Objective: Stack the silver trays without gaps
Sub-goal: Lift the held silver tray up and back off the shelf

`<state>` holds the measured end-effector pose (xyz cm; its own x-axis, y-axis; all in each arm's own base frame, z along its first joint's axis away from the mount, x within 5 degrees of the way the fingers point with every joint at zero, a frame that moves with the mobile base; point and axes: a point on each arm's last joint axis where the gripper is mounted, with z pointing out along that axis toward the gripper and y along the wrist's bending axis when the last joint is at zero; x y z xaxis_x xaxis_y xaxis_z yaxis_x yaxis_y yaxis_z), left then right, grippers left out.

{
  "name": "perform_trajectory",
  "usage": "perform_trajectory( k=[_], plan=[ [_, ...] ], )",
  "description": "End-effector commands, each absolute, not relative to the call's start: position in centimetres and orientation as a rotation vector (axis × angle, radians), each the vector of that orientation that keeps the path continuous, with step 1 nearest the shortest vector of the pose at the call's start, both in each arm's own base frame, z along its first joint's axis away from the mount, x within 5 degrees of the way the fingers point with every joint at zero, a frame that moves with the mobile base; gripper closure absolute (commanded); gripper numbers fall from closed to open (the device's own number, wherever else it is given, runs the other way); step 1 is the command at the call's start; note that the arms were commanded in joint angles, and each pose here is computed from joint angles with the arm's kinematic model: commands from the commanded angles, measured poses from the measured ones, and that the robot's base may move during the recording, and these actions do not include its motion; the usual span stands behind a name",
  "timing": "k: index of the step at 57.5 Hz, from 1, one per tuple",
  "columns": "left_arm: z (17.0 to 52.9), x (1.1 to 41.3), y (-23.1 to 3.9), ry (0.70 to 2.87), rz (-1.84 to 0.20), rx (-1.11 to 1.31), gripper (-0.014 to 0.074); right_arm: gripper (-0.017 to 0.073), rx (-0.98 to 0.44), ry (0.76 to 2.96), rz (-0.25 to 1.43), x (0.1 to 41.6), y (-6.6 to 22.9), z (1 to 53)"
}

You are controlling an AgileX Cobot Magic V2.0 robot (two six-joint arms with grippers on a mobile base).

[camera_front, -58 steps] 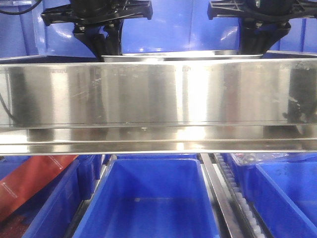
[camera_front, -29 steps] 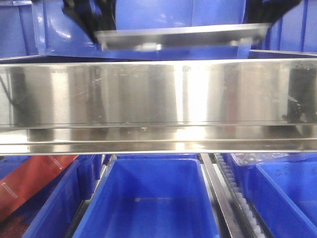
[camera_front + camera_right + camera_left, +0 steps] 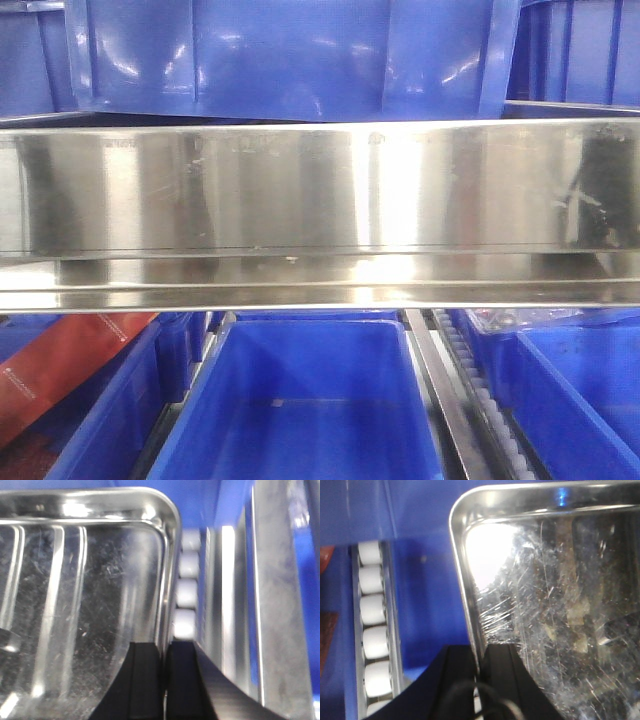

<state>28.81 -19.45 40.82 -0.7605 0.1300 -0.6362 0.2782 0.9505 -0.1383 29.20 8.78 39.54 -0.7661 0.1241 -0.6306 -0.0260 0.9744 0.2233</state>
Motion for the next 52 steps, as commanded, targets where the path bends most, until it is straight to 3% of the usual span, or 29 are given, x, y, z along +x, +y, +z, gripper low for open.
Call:
perform_trajectory(
  k=[1, 32, 52],
  plan=[
    [42.8, 28.2, -18.7, 2.332, -0.31, 0.284, 0.0582, 0.0638, 0.047, 2.329, 0.26, 28.6, 8.2, 41.9],
    [47.3, 29.5, -19.6, 1.811, -0.429, 0.317, 0.0582, 0.0638, -0.013, 1.856, 0.296, 30.3, 8.4, 46.7],
    [47.6, 29.6, -19.6, 1.768, -0.415, 0.33, 0.0582, 0.0638, -0.018, 1.803, 0.31, 30.4, 8.5, 47.2]
  ],
)
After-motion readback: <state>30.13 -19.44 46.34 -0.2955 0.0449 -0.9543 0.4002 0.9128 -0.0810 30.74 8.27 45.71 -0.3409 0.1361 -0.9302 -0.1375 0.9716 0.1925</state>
